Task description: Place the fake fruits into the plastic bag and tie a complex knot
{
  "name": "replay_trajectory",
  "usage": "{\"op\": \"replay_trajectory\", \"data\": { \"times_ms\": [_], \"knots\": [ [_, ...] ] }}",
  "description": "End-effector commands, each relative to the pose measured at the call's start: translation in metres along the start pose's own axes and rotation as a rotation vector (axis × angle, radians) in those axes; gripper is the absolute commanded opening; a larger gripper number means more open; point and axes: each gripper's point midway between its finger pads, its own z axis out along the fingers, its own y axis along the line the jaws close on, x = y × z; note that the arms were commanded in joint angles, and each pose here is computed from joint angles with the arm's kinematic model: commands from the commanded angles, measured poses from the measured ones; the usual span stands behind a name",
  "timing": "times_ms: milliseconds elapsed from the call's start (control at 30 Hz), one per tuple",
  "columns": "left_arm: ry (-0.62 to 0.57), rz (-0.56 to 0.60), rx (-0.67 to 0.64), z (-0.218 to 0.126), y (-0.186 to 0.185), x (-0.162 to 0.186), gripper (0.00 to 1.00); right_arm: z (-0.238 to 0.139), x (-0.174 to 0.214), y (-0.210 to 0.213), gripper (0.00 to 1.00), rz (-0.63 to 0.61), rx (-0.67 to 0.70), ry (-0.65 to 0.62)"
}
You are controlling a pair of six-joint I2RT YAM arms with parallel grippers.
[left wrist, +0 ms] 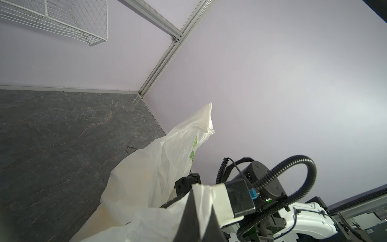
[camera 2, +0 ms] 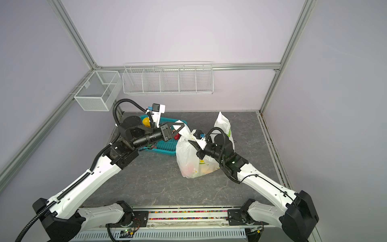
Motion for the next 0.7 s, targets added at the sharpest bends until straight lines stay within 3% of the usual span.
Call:
{"op": "replay_trajectory", "data": {
  "times_ms": [0, 200, 267, 333, 367, 667],
  "knots": [
    [-0.058, -0.013, -0.044, -0.006, 0.006, -0.008, 0.0, -0.008, 0.008, 0.012, 0.22, -0.004, -0.066, 0.059],
    [-0.048, -0.042, -0.084, -0.001, 0.018, -0.003, 0.0, -0.003, -0.012, 0.021, 0.63, 0.02, -0.023, -0.004],
    [-0.047, -0.052, -0.087, -0.001, 0.018, -0.002, 0.0, -0.002, -0.036, 0.021, 0.86, 0.01, 0.029, -0.06],
    [-0.051, -0.056, -0.086, -0.002, 0.017, -0.003, 0.0, -0.001, -0.047, 0.016, 0.96, 0.029, 0.104, -0.096],
    [-0.053, -0.058, -0.087, -0.003, 0.017, -0.003, 0.0, 0.0, -0.051, 0.014, 0.99, 0.034, 0.133, -0.111],
    [-0.06, -0.099, -0.087, -0.006, 0.015, -0.002, 0.0, 0.024, -0.078, 0.001, 0.92, 0.033, 0.401, -0.205]
  ]
}}
